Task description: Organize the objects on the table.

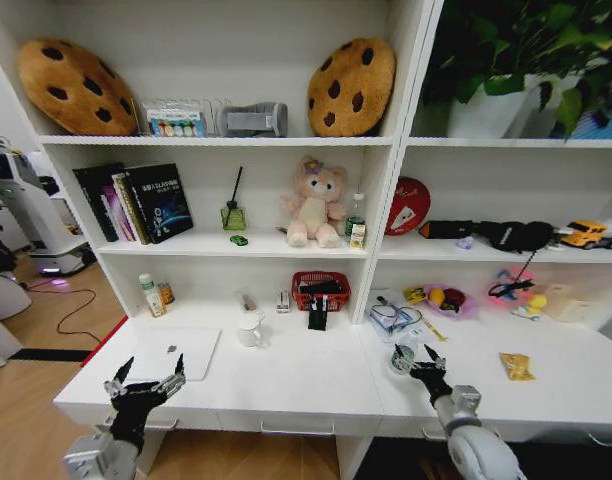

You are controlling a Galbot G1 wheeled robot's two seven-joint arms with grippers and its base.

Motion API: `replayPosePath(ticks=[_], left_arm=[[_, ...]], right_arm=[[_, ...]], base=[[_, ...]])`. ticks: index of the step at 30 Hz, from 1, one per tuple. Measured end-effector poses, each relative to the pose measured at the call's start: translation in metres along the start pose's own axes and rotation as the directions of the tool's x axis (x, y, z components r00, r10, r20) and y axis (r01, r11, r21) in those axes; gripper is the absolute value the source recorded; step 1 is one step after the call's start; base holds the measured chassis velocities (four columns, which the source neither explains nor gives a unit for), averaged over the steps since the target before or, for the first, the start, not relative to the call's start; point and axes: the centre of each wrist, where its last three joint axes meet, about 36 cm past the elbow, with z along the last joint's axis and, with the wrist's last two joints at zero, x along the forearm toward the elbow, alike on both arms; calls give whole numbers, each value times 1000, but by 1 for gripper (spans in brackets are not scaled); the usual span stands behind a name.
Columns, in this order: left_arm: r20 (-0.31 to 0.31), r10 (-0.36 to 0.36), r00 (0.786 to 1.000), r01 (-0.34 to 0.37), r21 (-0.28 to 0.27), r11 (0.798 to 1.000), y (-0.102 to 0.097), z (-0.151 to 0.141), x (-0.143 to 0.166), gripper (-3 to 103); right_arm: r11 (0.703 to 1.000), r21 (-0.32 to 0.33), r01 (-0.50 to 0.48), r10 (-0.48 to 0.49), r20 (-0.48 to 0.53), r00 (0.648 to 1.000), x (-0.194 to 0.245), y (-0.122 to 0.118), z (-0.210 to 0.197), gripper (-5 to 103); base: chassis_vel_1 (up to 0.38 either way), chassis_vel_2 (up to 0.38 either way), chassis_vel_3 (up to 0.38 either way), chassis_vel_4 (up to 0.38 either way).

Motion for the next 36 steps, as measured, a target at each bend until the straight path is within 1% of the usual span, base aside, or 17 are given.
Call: replayPosePath(ticks=[2, 3, 6, 9, 11, 12, 13, 14, 16, 24, 26, 31, 32, 33, 34, 35, 36], left_arm=[[0, 0, 1000, 0, 0, 1000, 0, 0, 0, 100], [0, 0, 1000, 0, 0, 1000, 0, 0, 0, 100], [0, 0, 1000, 0, 0, 1000, 0, 0, 0, 100], [0, 0, 1000, 0, 0, 1000, 0, 0, 0, 100], [0, 0, 1000, 0, 0, 1000, 0, 0, 0, 100], [0, 0, 1000, 0, 0, 1000, 0, 0, 0, 100], [0, 0, 1000, 0, 0, 1000, 0, 0, 0, 100], [0, 0, 1000, 0, 0, 1000, 0, 0, 0, 100], [0, 0, 1000, 0, 0, 1000, 0, 0, 0, 100], [0, 0, 1000, 0, 0, 1000, 0, 0, 0, 100], [0, 0, 1000, 0, 0, 1000, 0, 0, 0, 100], [0, 0, 1000, 0, 0, 1000, 0, 0, 0, 100], [0, 0, 1000, 0, 0, 1000, 0, 0, 0, 100], [0, 0, 1000, 0, 0, 1000, 0, 0, 0, 100], [0, 0, 1000, 0, 0, 1000, 0, 0, 0, 100], [0, 0, 1000, 0, 0, 1000, 0, 0, 0, 100], [0, 0, 1000, 0, 0, 1000, 0, 0, 0, 100]], right_arm=[[1000, -7, 10, -10, 2, 1000, 3, 3, 2, 65], [1000, -7, 10, -10, 2, 1000, 3, 3, 2, 65], [1000, -9, 25, -25, 7, 1000, 6, 6, 5, 48], [999, -6, 34, -34, 9, 999, 9, 6, 6, 43], [999, -7, 35, -35, 11, 999, 12, 7, 7, 35], [999, -7, 35, -35, 11, 999, 12, 7, 7, 35], [999, -7, 33, -33, 12, 999, 14, 8, 8, 29], [999, -7, 33, -33, 12, 999, 14, 8, 8, 29], [999, -10, 32, -32, 14, 999, 17, 9, 8, 23], [999, -25, 39, -37, 58, 998, 41, 17, -8, 21], [999, 4, 35, -35, 94, 995, 56, 21, -15, 21], [1000, 15, 22, -24, 128, 991, 85, 30, -29, 21], [999, 51, 14, -21, 147, 989, 101, 37, -24, 21], [999, 51, 14, -21, 147, 989, 101, 37, -24, 21], [995, 90, 33, -48, 171, 984, 113, 42, -16, 21], [991, 113, 66, -87, 197, 977, 122, 45, -9, 21], [979, 157, 127, -163, 240, 957, 135, 49, 4, 21]], base=[[0, 0, 0, 0], [0, 0, 0, 0], [0, 0, 0, 0], [0, 0, 0, 0], [0, 0, 0, 0], [0, 0, 0, 0], [0, 0, 0, 0], [0, 0, 0, 0], [0, 0, 0, 0], [0, 0, 0, 0], [0, 0, 0, 0], [0, 0, 0, 0], [0, 0, 0, 0], [0, 0, 0, 0], [0, 0, 0, 0], [0, 0, 0, 0], [0, 0, 0, 0]])
